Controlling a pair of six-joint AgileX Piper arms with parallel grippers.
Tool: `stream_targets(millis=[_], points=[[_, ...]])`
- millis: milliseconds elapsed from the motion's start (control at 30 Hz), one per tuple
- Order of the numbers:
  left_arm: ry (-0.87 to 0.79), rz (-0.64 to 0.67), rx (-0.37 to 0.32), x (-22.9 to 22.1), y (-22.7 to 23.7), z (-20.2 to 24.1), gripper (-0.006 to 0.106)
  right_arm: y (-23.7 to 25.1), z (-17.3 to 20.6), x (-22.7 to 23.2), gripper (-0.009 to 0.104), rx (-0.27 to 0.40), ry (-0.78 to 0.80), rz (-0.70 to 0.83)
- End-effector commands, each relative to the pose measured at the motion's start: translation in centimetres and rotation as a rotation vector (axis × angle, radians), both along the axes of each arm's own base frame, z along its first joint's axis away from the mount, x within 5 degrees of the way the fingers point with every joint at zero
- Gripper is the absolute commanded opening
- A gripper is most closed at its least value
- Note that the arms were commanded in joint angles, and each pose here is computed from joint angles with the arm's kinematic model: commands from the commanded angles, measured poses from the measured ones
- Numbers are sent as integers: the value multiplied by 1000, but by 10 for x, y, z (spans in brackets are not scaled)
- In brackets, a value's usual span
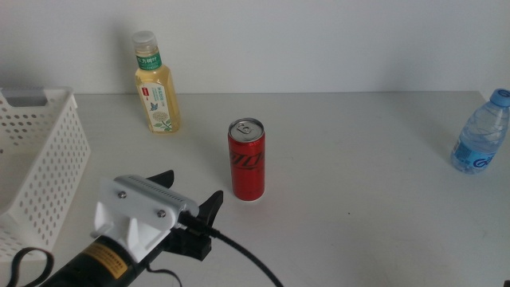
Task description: Use arms to grab the bottles and put them into the dustbin to the left of the table.
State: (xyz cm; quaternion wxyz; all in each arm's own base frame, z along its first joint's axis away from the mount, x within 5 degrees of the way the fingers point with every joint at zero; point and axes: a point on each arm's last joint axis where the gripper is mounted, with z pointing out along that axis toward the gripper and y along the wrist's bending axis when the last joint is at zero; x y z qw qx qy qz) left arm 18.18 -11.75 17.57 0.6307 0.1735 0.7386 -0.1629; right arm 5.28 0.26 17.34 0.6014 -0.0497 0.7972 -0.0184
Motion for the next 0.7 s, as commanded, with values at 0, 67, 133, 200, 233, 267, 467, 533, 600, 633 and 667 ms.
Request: stream_targets(millis=[0,67,133,200,233,267,467,533,600,633,667], points=[[-92,17,-60,15,-9,16,93,-1,9,0,94,-17,-92,-7],[-88,8,-62,23,-16,15,93,-1,9,0,94,-17,-92,-7],[-87,-11,-58,30,-23,13,93,-1,9,0,94,-17,-92,-7],[-85,-16,-60,37,-29,11,93,-1,9,0,94,-17,-92,-7],[-84,-15,-62,41,-32,11,93,-1,9,0,94,-17,-92,-7],[-82,-9,-68,46,-32,10,93,-1,9,0,94,-17,-92,-7],[-75,-72,-87,70,-33,6,93,-1,9,0,94,-17,-92,-7],[-72,-97,-89,78,-33,4,93,-1,9,0,94,-17,-92,-7],[-75,-119,-85,86,-34,3,93,-1,9,0,94,-17,-92,-7],[-76,-123,-84,89,-35,2,93,-1,9,0,94,-17,-92,-7],[-77,-123,-87,92,-37,1,93,-1,9,0,94,-17,-92,-7]])
